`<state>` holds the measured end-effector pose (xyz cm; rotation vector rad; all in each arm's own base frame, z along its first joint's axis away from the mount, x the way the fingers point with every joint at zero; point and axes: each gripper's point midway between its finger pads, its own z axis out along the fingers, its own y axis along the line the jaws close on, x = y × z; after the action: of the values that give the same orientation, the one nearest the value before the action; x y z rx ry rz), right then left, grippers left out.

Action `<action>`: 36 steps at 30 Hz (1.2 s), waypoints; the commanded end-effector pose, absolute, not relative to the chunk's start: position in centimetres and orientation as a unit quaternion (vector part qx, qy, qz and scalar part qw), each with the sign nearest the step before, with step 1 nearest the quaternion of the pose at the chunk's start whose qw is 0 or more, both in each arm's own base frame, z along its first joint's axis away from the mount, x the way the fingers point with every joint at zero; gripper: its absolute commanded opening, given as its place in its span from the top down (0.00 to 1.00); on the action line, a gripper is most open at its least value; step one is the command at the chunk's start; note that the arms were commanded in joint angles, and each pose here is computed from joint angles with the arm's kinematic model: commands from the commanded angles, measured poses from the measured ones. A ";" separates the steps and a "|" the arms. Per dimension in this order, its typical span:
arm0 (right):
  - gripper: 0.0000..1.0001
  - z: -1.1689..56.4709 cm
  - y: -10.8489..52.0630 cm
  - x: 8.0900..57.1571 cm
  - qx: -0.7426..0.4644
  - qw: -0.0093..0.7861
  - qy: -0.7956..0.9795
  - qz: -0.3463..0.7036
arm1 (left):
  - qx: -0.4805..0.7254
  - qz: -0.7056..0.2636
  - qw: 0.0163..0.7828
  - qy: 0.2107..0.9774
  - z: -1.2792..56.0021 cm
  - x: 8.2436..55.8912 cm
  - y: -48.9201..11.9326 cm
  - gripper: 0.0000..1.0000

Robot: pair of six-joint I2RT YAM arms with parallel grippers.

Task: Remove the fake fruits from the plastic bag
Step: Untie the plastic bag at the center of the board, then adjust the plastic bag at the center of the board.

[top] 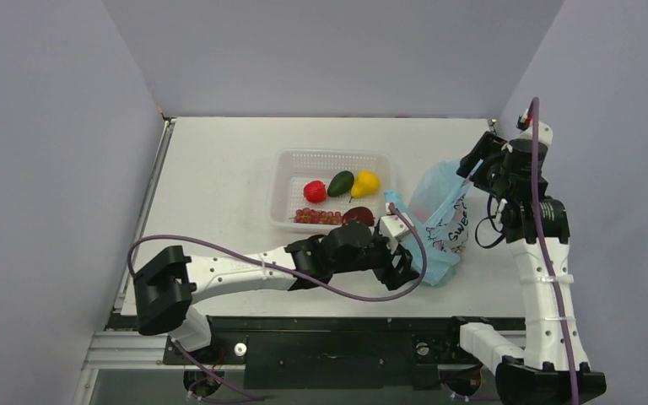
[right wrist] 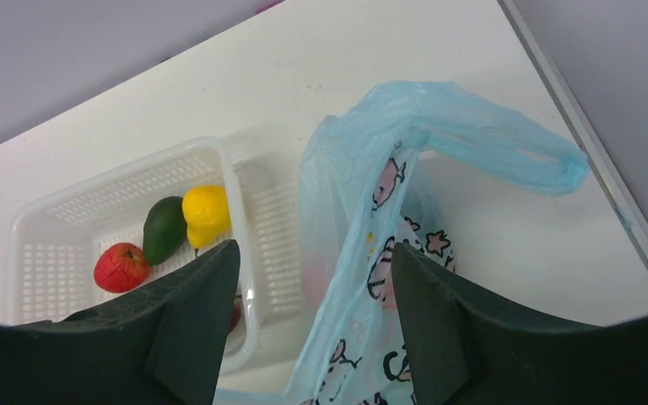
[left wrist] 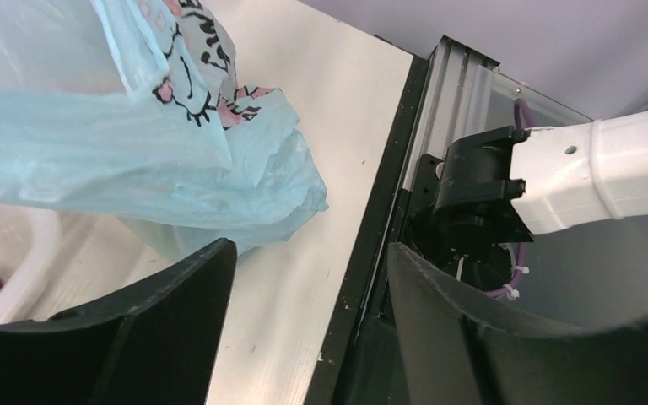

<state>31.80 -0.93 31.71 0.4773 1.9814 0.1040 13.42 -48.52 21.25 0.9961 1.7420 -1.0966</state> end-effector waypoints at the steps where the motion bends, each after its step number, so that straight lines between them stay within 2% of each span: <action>1: 0.37 30.0 2.3 29.7 0.155 0.502 0.844 0.109 | 0.379 -0.475 0.460 0.647 27.5 13.5 -46.4 0.31; 4: 0.39 27.6 6.2 29.2 0.120 0.476 0.853 0.178 | 0.360 -0.467 0.484 0.646 29.5 14.7 -44.2 0.25; 9: 0.42 22.0 9.5 28.5 0.087 0.431 0.884 0.162 | 0.312 -0.465 0.525 0.641 33.6 17.4 -41.0 0.18; 10: 0.44 20.3 10.3 27.9 0.080 0.414 0.893 0.157 | 0.300 -0.469 0.527 0.642 34.2 17.7 -40.7 0.15; 13: 0.62 17.5 12.3 26.4 0.072 0.389 0.903 0.167 | 0.252 -0.472 0.538 0.651 35.4 20.3 -39.3 0.10; 15: 0.65 15.6 13.2 24.8 0.072 0.375 0.908 0.174 | 0.205 -0.487 0.528 0.664 35.8 22.3 -38.8 0.10; 18: 0.66 13.8 13.2 22.8 0.086 0.371 0.908 0.177 | 0.180 -0.511 0.507 0.670 35.3 24.8 -39.3 0.09; 21: 0.66 13.7 12.7 21.7 0.096 0.378 0.904 0.176 | 0.187 -0.538 0.446 0.690 32.9 27.6 -42.3 0.08; 24: 0.65 15.2 10.9 21.3 0.118 0.395 0.899 0.148 | 0.202 -0.569 0.389 0.696 31.0 28.5 -45.2 0.07; 26: 0.64 17.6 9.1 21.4 0.150 0.435 0.878 0.132 | 0.195 -0.584 0.360 0.701 29.8 29.2 -47.1 0.07; 29: 0.59 21.8 5.8 21.2 0.201 0.504 0.833 0.109 | 0.184 -0.604 0.332 0.701 28.6 29.8 -49.1 0.07; 31: 0.55 23.1 3.9 21.0 0.218 0.523 0.820 0.076 | 0.183 -0.603 0.327 0.704 27.9 30.1 -49.7 0.07; 34: 0.48 23.8 2.0 21.2 0.228 0.530 0.817 0.029 | 0.184 -0.587 0.319 0.721 26.1 30.3 -50.2 0.08; 36: 0.48 24.0 1.3 21.9 0.226 0.523 0.822 0.005 | 0.187 -0.574 0.314 0.732 24.9 30.3 -50.4 0.12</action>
<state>21.17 4.68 23.98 0.4887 1.9649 0.2420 30.44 -48.98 20.32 0.4436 2.0568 -1.4471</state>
